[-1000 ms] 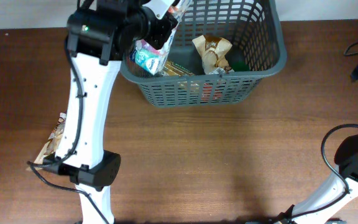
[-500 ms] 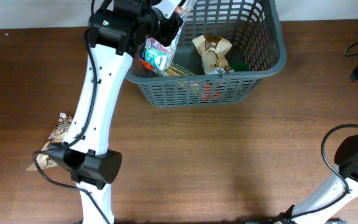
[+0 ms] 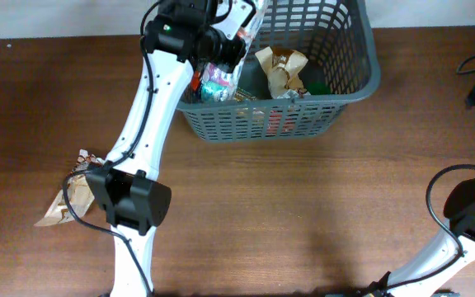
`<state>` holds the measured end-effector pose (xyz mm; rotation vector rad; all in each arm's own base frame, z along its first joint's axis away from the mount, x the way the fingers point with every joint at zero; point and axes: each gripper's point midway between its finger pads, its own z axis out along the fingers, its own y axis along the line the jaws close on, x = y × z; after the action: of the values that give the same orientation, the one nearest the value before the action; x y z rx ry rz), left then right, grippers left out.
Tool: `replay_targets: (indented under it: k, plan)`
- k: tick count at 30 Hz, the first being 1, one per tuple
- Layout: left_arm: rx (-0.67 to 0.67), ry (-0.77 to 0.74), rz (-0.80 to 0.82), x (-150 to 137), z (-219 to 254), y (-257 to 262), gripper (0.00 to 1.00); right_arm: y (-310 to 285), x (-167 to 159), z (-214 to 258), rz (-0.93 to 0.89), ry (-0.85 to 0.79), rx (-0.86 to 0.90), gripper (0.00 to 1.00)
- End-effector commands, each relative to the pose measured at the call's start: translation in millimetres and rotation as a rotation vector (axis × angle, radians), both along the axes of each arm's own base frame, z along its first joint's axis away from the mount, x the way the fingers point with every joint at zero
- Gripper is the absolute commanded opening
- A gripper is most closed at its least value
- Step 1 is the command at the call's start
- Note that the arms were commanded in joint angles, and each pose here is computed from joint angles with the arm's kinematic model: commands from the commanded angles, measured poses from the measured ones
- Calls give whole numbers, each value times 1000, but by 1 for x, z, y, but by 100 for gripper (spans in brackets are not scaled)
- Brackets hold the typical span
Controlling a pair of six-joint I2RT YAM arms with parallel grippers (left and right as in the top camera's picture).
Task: Pack container
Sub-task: 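Carry the Kleenex pack with the left gripper and lower it into the basket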
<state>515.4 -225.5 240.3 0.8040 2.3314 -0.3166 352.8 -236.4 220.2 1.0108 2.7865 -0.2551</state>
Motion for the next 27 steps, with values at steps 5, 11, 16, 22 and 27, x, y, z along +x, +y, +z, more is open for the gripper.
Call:
replay_targets:
  k: [5,11,16,22,27]
  plan:
    - [18,73,12,-2,-25,2,15,0,0,-2,-5,3,5,99]
    - [28,99,12,-3,-35,2,58,0,0,-2,-5,3,5,99]
    - [41,90,25,0,-35,6,79,0,0,-2,-5,3,5,99]
    - [20,83,83,2,-21,20,82,0,0,-2,-5,3,5,99]
    - [-64,45,230,-1,38,60,96,0,0,-2,-5,3,5,99]
